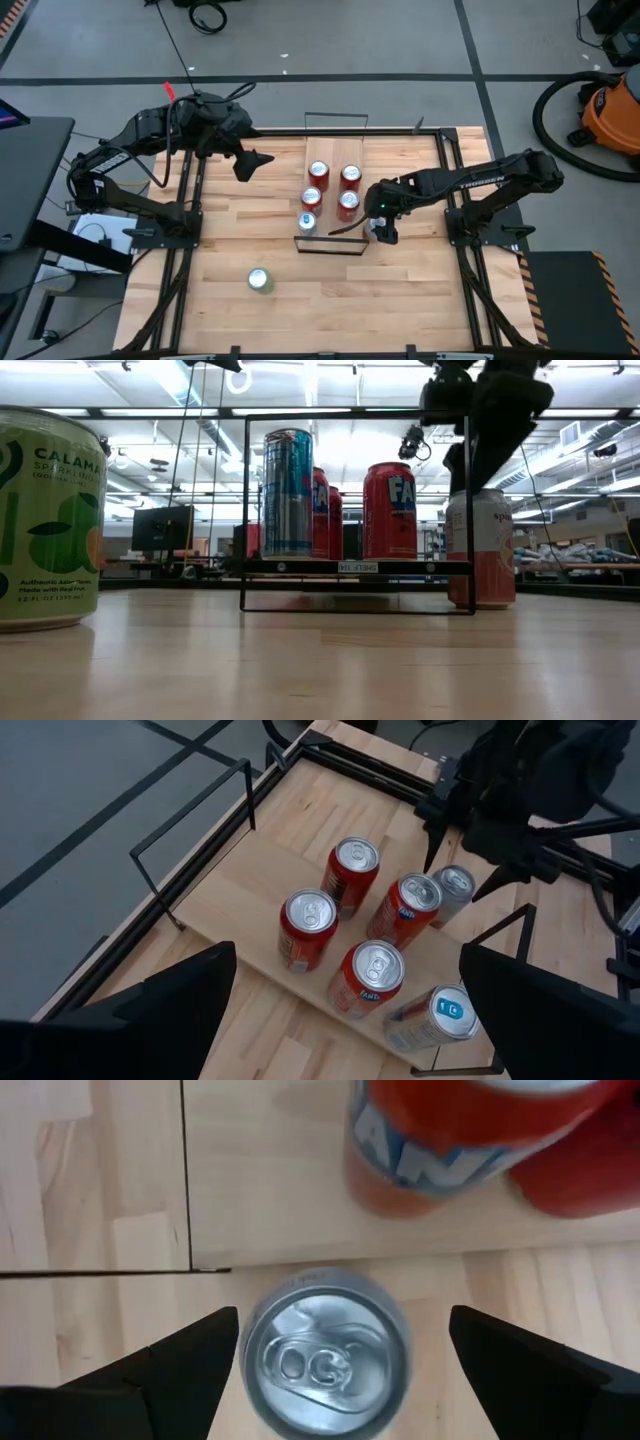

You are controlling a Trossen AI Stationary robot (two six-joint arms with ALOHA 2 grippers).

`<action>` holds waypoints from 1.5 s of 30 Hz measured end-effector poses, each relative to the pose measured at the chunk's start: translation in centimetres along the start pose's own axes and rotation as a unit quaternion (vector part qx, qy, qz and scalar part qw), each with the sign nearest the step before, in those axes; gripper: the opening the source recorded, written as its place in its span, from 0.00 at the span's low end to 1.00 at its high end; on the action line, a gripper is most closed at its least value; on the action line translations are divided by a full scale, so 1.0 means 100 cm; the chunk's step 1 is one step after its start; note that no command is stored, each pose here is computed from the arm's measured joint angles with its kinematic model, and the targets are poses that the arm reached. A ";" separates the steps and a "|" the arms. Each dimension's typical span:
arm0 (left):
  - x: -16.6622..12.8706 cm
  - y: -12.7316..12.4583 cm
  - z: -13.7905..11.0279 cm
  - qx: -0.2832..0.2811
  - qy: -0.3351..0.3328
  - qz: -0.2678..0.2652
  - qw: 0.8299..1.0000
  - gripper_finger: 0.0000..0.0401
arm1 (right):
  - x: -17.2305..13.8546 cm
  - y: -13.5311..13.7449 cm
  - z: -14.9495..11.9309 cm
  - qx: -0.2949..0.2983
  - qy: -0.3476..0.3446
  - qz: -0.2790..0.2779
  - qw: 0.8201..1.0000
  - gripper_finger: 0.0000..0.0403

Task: Place canned beverage on shelf
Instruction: Put the pink white soda can on the shelf

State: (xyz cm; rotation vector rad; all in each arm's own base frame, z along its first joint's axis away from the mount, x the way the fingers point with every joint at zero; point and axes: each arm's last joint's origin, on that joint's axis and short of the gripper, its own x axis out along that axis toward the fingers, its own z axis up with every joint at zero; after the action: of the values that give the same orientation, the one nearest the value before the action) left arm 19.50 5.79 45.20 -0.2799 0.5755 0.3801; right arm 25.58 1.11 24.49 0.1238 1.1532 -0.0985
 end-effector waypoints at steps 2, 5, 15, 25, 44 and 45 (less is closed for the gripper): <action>0.000 0.000 0.000 0.000 0.000 0.000 1.000 0.99 | 0.005 -0.001 -0.004 0.001 0.002 0.000 1.000 0.93; 0.000 0.000 0.000 0.000 0.000 0.000 1.000 0.99 | 0.013 -0.001 -0.008 0.015 0.003 0.000 1.000 0.93; 0.000 0.000 0.000 0.000 0.000 0.000 1.000 0.99 | 0.029 -0.003 -0.020 0.039 0.003 0.003 0.999 0.93; 0.000 0.000 0.000 0.008 0.000 0.001 1.000 0.99 | 0.030 -0.007 -0.020 0.028 0.007 0.010 1.000 0.82; 0.000 0.000 0.001 -0.013 -0.006 0.005 1.000 0.99 | 0.018 -0.058 -0.020 0.041 0.036 -0.022 0.998 0.80; 0.000 0.000 0.001 -0.015 -0.006 0.005 1.000 0.99 | 0.018 -0.062 -0.020 0.042 0.035 -0.025 0.998 0.80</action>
State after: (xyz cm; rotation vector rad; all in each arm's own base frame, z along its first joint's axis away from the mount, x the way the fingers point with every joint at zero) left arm 19.54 5.84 45.28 -0.3040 0.5594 0.4002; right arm 23.62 -4.71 21.81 0.1751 1.2228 -0.1881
